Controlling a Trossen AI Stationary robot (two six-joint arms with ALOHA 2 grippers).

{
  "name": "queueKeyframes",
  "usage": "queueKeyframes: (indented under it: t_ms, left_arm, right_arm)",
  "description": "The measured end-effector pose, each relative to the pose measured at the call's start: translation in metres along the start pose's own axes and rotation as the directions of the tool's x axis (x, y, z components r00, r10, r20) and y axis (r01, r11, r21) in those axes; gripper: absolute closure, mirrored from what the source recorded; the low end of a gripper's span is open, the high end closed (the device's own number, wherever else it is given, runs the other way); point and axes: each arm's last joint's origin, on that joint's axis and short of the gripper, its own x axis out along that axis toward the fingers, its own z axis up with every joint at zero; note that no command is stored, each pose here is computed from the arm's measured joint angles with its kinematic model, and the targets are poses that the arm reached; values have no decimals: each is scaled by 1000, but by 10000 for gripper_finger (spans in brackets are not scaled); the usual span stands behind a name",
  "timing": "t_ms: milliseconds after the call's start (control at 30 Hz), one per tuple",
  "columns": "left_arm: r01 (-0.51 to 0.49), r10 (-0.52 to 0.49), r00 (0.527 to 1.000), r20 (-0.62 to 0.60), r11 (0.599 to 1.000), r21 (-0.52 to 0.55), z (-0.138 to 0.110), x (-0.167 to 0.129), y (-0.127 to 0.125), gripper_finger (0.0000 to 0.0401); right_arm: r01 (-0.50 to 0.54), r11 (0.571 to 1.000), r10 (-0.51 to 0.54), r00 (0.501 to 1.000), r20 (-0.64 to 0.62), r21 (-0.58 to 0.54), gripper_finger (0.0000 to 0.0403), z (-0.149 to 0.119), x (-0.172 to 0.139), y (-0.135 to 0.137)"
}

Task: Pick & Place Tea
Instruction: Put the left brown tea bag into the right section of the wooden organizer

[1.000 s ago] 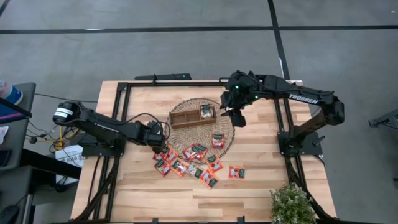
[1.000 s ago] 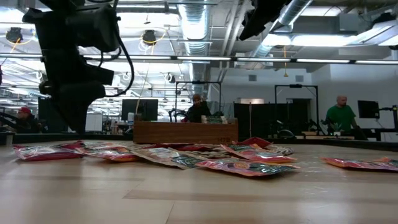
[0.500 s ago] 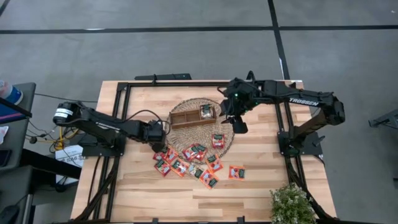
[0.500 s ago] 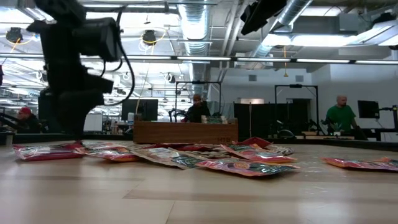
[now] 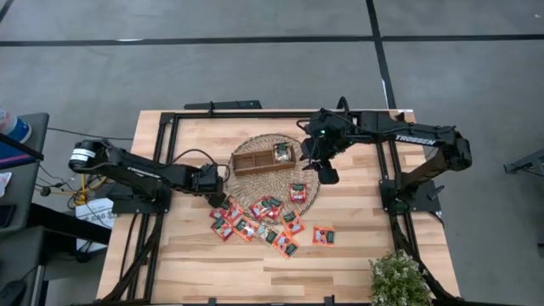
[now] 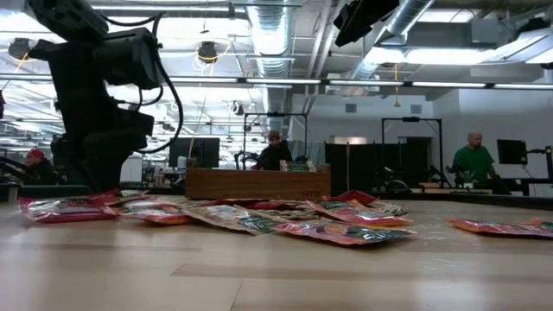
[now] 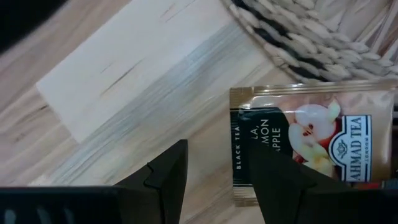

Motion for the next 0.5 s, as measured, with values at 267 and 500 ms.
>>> queueKeyframes:
  t_ms: [267, 500]
  left_arm:
    - [-51, 51, 999, 8, 998, 35, -2, -4, 6, 243]
    - [-45, 44, 999, 33, 997, 56, 3, -9, 3, 243]
  right_arm:
    - [1, 1000, -1, 1000, 0, 1, 268, 0, 0, 0]
    - [0, 1000, 0, 1000, 0, 0, 269, 0, 0, 0]
